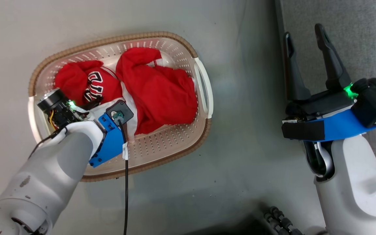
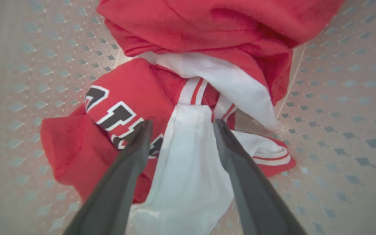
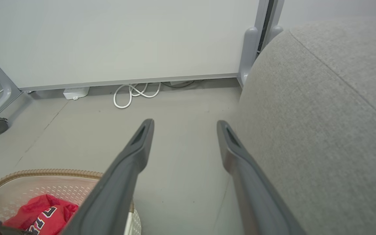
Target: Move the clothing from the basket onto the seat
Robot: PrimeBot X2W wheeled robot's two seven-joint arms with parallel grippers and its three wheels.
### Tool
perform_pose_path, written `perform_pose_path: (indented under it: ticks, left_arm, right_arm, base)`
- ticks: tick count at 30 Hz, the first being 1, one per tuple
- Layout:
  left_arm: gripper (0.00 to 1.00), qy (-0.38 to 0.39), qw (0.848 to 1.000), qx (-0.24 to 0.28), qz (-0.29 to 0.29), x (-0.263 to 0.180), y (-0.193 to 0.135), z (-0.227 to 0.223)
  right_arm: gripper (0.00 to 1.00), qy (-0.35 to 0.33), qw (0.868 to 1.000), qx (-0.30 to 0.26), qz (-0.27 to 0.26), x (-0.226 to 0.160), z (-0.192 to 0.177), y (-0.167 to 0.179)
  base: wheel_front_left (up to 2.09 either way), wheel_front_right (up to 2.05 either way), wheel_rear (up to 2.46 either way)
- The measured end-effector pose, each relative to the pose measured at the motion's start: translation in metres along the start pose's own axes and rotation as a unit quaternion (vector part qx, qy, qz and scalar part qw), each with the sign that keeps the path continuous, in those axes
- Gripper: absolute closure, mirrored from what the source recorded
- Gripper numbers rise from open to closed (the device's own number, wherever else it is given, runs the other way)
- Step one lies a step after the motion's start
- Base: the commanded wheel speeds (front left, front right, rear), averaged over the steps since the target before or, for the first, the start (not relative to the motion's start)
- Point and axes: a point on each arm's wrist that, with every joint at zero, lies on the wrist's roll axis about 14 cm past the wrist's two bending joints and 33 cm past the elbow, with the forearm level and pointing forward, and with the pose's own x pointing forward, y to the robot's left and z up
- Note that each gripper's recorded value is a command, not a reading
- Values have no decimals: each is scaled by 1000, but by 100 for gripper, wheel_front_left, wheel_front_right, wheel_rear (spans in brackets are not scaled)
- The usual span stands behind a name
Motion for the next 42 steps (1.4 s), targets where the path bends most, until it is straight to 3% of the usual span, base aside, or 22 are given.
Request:
perform_pose_path:
  ticks: [14,17,30,42]
  left_arm:
    - [0,86,996,23,-25,30,2,-45]
    - [100,94,995,28,-30,33,-1,-48]
    - [100,77,996,39,-30,28,-4,-33]
    - [100,-18,1000,21,-5,-4,-1,17]
  right_arm:
    - [0,19,1000,-7,-9,9,-29,-11]
    - [0,20,1000,-8,-9,10,-30,-11]
    - [0,10,1000,-4,-11,10,-21,-12]
    - [0,-17,1000,-2,-2,8,9,-1]
  base:
    - [0,0,0]
    - [0,0,0]
    - [0,0,0]
    - [0,0,0]
